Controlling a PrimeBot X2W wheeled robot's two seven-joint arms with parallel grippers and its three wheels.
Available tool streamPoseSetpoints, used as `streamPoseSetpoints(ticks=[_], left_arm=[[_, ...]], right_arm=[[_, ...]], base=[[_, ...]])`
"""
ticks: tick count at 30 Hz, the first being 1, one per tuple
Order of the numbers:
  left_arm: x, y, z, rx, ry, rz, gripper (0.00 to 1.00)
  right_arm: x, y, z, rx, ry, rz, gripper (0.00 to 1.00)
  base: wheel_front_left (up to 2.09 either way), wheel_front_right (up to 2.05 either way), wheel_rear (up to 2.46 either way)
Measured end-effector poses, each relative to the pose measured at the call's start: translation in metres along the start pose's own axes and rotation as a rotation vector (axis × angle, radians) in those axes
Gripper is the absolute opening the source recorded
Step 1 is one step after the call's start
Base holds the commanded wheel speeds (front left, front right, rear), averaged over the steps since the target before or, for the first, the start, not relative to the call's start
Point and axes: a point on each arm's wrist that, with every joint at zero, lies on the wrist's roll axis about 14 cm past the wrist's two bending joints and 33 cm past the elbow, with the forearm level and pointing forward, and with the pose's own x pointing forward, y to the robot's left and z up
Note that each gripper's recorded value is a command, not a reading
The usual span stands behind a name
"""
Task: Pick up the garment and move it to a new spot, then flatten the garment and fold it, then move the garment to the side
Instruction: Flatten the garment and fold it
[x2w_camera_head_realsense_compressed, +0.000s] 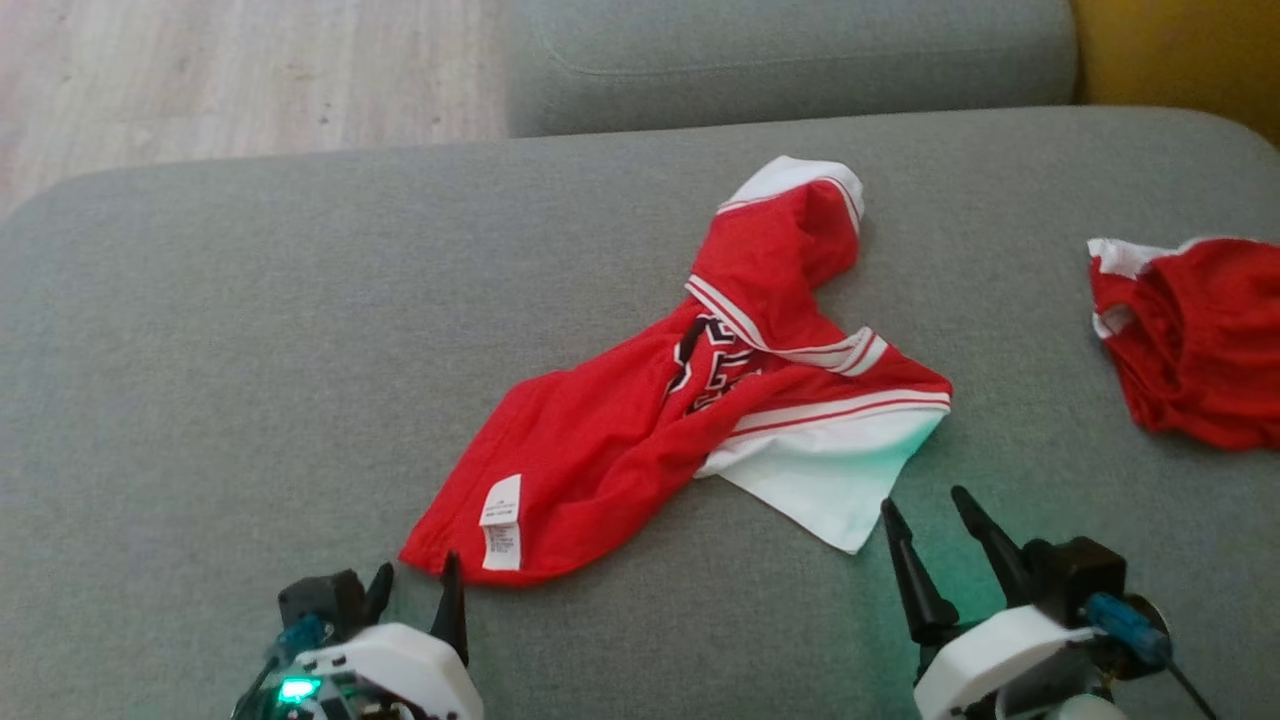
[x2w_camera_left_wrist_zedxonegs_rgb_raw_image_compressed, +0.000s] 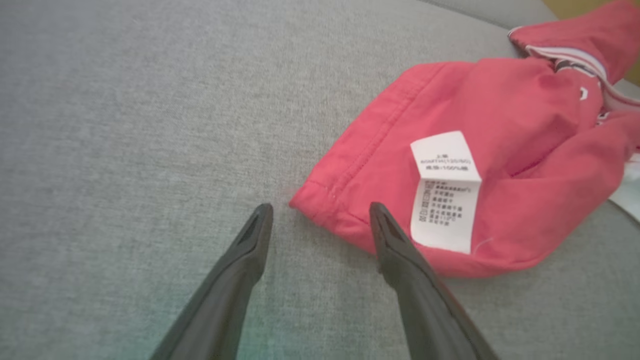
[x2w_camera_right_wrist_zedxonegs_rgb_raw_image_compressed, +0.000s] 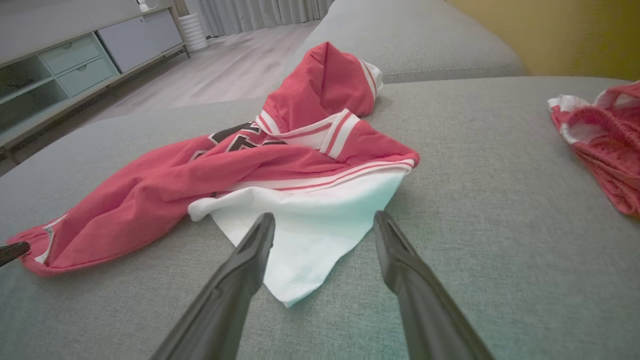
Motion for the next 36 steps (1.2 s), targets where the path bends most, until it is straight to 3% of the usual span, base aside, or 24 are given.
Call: streamPoseSetpoints(ticks=[6,7,8,10,11,12,24,25,27,29,30,36], left_arm=[[0.011,-0.007,-0.007,0.002,0.038,-0.021,1.0],[0.012,-0.009,-0.006,0.002,0.036,-0.03,0.85],[0.014,-0.011,-0.004,0.002,0.033,-0.039,0.51],[0.016,-0.015,0.0,0.002,0.025,-0.054,0.34],[0.017,-0.017,0.001,0.002,0.018,-0.061,0.09],[0.018,-0.017,0.002,-0.001,0.008,-0.06,0.0],[0.019,-0.016,0.021,-0.016,-0.092,-0.062,0.0],[0.018,-0.015,0.022,-0.017,-0.1,-0.06,0.0],[0.017,-0.015,0.025,-0.019,-0.11,-0.06,0.0],[0.016,-0.016,0.029,-0.023,-0.127,-0.064,0.0],[0.015,-0.017,0.031,-0.024,-0.14,-0.067,0.0],[0.008,-0.022,0.052,-0.012,-0.224,-0.09,0.0]], right_arm=[[0.0,-0.003,-0.025,0.011,0.082,-0.009,1.0],[0.0,-0.003,-0.029,0.017,0.094,-0.011,1.0],[0.001,-0.004,-0.032,0.021,0.107,-0.011,1.0],[0.006,-0.004,-0.035,0.021,0.126,-0.007,1.0],[0.011,-0.004,-0.036,0.019,0.132,-0.002,1.0],[0.013,-0.002,-0.036,0.026,0.136,0.003,1.0],[0.031,0.024,-0.064,0.01,0.28,0.099,1.0],[0.034,0.026,-0.063,0.012,0.281,0.105,0.87],[0.037,0.03,-0.063,0.002,0.29,0.121,0.4],[0.041,0.033,-0.062,-0.01,0.291,0.134,0.08],[0.042,0.034,-0.061,-0.013,0.29,0.139,0.0],[0.045,0.026,-0.038,0.043,0.179,0.105,0.0]], base=[[0.0,0.0,0.0],[0.0,0.0,0.0],[0.0,0.0,0.0],[0.0,0.0,0.0],[0.0,0.0,0.0],[0.0,0.0,0.0],[0.0,0.0,0.0],[0.0,0.0,0.0],[0.0,0.0,0.0],[0.0,0.0,0.0],[0.0,0.0,0.0],[0.0,0.0,0.0]])
